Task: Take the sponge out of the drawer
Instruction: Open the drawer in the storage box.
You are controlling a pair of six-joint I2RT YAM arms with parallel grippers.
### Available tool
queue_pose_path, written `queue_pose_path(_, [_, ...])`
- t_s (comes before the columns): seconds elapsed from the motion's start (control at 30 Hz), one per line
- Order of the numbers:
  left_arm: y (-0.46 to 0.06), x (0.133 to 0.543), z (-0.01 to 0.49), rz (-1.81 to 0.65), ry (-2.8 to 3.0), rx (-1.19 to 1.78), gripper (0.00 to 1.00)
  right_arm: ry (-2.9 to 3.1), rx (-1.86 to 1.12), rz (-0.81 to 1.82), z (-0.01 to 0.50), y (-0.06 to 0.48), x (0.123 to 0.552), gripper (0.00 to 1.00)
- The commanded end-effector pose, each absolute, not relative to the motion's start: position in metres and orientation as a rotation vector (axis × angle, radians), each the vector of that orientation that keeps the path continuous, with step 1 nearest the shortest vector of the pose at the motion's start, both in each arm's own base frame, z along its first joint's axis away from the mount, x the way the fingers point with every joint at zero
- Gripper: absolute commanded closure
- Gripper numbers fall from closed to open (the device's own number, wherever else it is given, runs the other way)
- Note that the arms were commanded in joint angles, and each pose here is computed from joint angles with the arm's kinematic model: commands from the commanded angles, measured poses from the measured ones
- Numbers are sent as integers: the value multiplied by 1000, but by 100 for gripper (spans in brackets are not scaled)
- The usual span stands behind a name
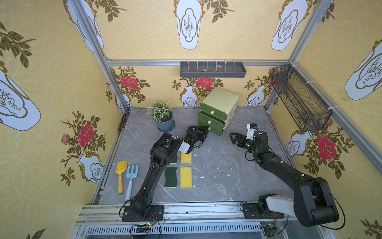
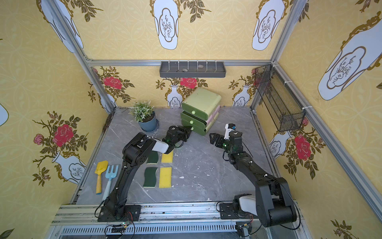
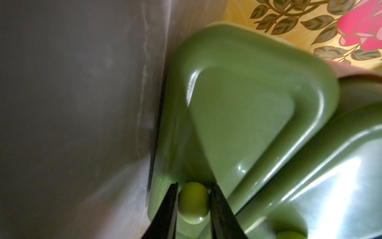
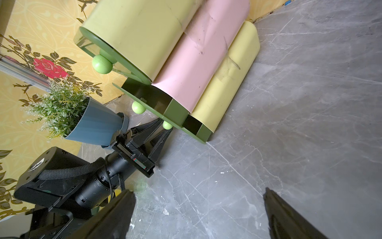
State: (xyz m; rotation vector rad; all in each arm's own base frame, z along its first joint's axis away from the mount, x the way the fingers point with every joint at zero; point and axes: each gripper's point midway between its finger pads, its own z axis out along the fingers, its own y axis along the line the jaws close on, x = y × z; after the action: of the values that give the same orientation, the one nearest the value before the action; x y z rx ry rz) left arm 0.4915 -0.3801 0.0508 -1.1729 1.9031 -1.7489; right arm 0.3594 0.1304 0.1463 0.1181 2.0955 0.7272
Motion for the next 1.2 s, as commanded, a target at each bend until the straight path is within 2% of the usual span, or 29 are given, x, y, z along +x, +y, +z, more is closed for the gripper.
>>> queue_pose_path(0.0, [-380,488,62,-1784,1868,-1120,92,2077,100,737,153,133,362,0])
queue_pose_path(0.3, [-379,486,62,-1796,1862,-1121,92,2101,30,817,145,154,366,0])
queue_pose_path(0.63, [-381,486,58,-1808,1869,-1119,94,2180,-23,677,124,183,396,2])
queue_pose_path(1.17, [-379,481,59,-1813,1877,-1117,95,2139,93,596,115,182,456,3])
